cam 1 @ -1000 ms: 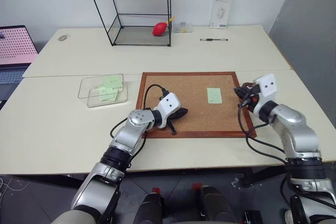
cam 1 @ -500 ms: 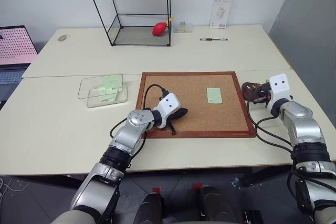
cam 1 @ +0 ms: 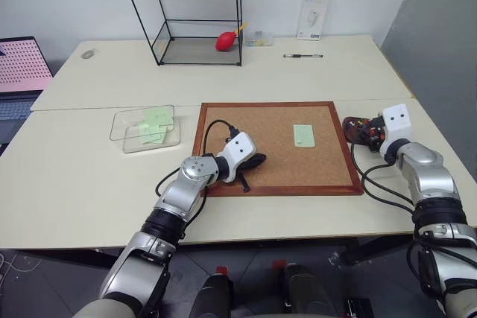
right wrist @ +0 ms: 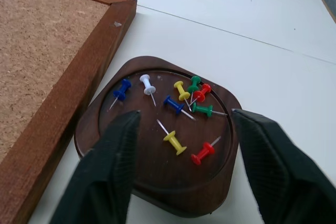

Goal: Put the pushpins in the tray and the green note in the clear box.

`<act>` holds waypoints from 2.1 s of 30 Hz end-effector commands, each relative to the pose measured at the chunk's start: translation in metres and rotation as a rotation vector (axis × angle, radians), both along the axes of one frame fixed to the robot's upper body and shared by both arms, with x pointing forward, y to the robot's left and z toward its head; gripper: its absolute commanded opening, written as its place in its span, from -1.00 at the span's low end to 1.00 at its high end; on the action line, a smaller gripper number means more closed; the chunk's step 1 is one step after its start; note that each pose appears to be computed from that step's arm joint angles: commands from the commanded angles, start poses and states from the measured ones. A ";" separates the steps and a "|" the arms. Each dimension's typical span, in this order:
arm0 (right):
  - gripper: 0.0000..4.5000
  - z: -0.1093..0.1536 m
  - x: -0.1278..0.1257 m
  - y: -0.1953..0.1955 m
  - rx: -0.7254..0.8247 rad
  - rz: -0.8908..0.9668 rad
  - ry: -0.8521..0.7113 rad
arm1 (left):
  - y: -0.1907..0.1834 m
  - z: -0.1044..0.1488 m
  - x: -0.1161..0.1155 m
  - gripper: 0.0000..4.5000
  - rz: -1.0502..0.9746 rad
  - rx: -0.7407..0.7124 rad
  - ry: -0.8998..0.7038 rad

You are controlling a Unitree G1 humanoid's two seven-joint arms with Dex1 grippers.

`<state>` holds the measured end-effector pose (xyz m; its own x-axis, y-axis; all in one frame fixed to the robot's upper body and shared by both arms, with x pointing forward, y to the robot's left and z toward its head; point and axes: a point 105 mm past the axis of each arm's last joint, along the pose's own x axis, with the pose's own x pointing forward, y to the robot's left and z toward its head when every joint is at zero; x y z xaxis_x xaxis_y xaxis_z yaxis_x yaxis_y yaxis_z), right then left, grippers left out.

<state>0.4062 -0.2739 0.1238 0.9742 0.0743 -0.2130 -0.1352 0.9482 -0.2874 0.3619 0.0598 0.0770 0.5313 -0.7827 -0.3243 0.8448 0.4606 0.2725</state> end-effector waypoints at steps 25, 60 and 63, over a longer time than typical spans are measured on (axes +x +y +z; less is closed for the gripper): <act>0.46 -0.013 -0.012 0.141 0.151 0.449 -0.043 | 0.029 -0.025 -0.001 -1.00 0.081 0.059 0.096; -0.99 0.049 -0.035 0.161 -0.018 0.697 -0.216 | 0.021 0.030 0.021 -1.00 0.135 -0.119 0.017; -1.00 0.051 -0.038 0.162 -0.029 0.712 -0.219 | 0.019 0.054 0.028 -0.91 0.157 -0.196 -0.009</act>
